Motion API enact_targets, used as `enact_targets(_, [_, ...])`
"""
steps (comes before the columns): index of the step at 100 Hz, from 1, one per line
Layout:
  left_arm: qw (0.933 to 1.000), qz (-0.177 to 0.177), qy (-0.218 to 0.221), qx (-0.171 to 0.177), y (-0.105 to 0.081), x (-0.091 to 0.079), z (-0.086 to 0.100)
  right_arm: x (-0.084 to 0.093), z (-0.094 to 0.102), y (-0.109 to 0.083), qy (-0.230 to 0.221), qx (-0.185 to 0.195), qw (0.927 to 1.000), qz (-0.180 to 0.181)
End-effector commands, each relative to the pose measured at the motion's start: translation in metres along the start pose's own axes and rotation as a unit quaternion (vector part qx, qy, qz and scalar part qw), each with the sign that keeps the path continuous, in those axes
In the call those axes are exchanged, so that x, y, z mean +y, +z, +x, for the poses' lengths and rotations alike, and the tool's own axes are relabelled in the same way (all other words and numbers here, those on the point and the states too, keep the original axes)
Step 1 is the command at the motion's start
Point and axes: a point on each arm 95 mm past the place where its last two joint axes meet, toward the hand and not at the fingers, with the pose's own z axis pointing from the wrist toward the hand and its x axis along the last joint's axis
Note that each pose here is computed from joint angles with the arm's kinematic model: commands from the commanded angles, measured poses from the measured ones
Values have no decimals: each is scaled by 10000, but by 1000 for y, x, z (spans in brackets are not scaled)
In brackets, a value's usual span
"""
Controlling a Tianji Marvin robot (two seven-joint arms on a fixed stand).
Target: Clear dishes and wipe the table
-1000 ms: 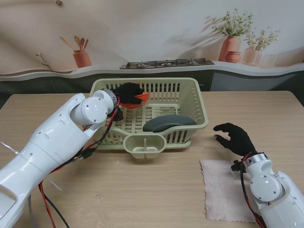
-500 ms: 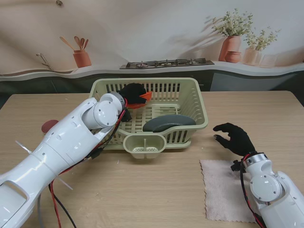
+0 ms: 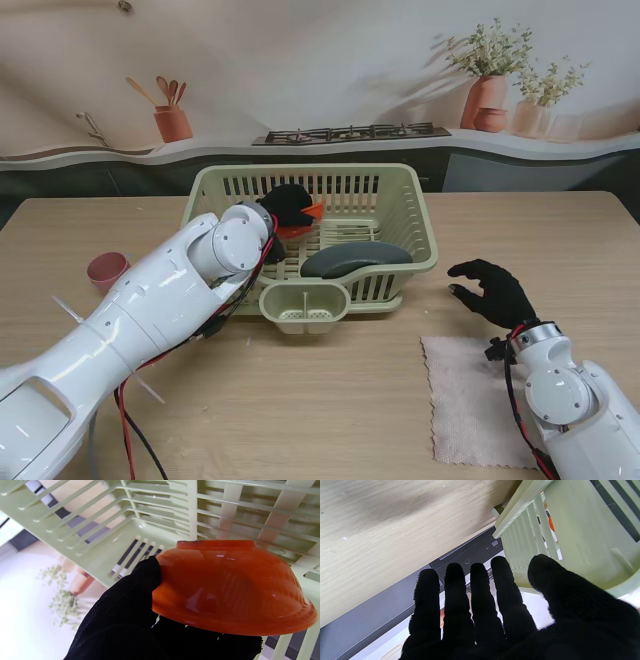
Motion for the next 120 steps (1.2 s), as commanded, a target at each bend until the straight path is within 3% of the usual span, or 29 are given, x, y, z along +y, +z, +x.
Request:
enact_targets(1, [10000, -41, -73, 20, 2, 2, 7, -3, 2, -1, 7, 9, 10000, 74])
enact_targets(74, [9981, -399, -361, -286, 6, 21, 9, -5, 3, -1, 36, -8, 9999, 117])
enact_targets(120, [9951, -637, -664, -370, 4, 23, 14, -6, 4, -1, 50, -5, 9999, 138])
